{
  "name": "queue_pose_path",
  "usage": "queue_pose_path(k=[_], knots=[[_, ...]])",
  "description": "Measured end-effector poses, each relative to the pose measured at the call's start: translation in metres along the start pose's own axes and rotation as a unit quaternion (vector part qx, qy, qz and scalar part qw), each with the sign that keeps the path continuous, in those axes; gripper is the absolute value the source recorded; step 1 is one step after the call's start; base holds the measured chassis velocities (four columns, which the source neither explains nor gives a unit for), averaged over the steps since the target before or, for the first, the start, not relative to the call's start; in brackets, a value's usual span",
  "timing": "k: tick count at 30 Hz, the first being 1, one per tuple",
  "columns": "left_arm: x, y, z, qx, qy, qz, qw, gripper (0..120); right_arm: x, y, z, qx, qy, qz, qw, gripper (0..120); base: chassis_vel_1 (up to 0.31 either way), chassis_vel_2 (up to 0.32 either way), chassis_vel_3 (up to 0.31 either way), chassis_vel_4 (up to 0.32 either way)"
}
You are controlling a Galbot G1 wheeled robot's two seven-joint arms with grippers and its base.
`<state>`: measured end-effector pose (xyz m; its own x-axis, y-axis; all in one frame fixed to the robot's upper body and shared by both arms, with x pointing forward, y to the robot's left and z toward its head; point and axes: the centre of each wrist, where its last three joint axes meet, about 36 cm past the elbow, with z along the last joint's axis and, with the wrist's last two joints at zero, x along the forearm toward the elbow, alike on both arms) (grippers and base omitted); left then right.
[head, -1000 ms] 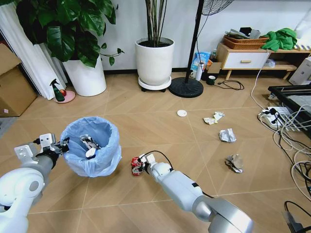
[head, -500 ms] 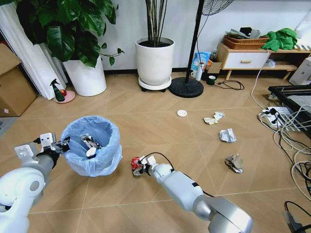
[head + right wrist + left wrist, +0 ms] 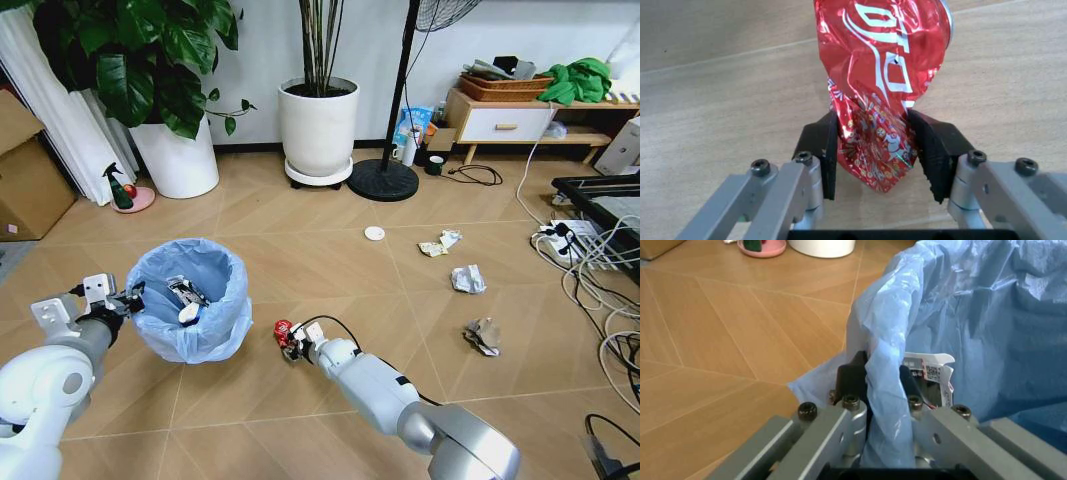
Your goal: Pick up the trash bin and place the garbage on the floor into it.
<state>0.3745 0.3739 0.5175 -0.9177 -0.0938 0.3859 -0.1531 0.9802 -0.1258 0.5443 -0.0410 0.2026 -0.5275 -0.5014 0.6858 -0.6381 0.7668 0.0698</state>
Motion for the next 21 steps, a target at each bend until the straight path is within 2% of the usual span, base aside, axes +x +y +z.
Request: queue_pose_path(k=[11,16,21], knots=[[0.001,-0.002,0.0,-0.001,0.0,0.002,1.0,0,0.002,0.009,-0.005,0.0,-0.012,0.002,1.0,35,0.0,0.0,0.0,0.0],[0.001,-0.001,0.001,-0.001,0.001,0.002,1.0,0,0.007,0.015,-0.019,-0.008,-0.032,0.004,0.999,35,0.0,0.0,0.0,0.0],[0.001,-0.001,0.002,-0.001,0.002,0.002,1.0,0,0.017,0.016,-0.048,-0.021,-0.067,0.011,0.997,35,0.0,0.0,0.0,0.0]])
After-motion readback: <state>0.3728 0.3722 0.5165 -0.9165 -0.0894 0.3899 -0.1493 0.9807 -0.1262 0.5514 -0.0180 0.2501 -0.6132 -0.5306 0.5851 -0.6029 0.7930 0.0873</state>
